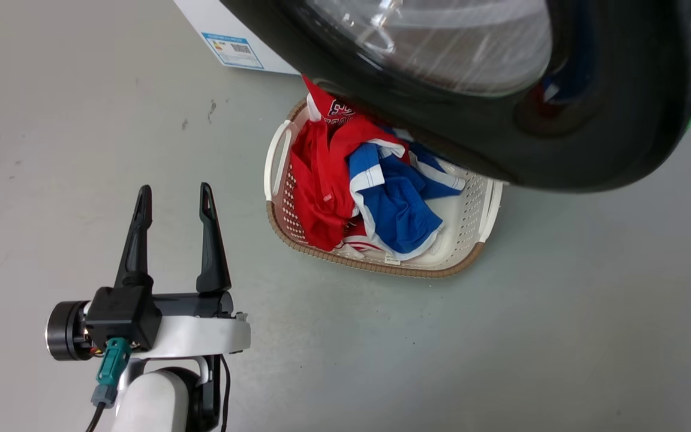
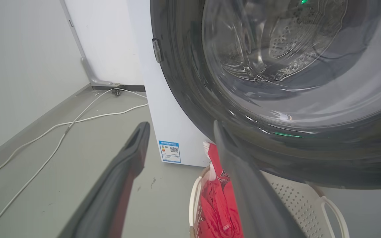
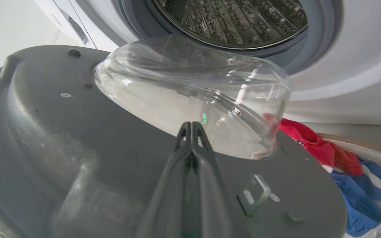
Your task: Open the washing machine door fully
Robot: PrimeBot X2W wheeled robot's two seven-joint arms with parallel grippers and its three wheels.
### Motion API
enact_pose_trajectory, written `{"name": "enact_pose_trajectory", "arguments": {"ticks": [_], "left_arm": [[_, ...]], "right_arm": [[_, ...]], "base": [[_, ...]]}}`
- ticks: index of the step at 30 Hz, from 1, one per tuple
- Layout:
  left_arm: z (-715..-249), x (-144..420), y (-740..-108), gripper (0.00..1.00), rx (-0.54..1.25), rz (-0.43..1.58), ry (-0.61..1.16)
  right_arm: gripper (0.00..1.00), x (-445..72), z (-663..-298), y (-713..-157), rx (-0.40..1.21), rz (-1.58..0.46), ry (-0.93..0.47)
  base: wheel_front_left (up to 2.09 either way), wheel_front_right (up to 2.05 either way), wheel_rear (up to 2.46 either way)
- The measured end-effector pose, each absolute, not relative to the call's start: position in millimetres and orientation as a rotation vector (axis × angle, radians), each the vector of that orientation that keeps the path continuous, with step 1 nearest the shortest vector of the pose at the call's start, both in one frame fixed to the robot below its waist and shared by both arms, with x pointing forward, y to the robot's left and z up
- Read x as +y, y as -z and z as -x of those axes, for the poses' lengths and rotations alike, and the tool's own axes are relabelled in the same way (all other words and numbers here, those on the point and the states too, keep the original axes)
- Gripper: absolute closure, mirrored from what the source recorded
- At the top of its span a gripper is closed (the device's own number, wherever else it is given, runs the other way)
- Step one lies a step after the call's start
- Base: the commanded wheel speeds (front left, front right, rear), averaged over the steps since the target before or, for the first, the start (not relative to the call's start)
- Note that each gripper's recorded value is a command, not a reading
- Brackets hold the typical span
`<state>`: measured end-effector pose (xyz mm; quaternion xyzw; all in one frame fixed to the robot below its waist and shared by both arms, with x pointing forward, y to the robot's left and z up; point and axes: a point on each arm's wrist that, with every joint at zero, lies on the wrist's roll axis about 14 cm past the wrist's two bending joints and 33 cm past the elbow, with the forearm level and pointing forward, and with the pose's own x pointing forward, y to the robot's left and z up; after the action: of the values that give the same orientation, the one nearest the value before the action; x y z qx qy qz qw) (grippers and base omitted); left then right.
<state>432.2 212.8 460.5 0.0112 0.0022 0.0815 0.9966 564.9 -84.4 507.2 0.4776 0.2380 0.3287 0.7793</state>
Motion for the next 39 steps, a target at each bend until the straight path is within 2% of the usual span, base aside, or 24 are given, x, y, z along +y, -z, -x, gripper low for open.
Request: {"name": "enact_pose_trajectory", "arguments": {"ticks": [20, 39], "left_arm": [[-418.9, 211.0, -480.8, 0.00, -0.038, -0.030, -0.155], [-395.0, 213.6, -500.2, 0.00, -0.074, -0.035, -0.167]], "right_arm": [[1.00, -37.9, -466.2, -505.3, 0.618, -1.124, -0.834], [1.00, 27.1, -378.4, -516.9, 0.759, -1.237, -0.993]], "base": [[0.00, 0.00, 0.00], [0.00, 0.00, 0.00]]}}
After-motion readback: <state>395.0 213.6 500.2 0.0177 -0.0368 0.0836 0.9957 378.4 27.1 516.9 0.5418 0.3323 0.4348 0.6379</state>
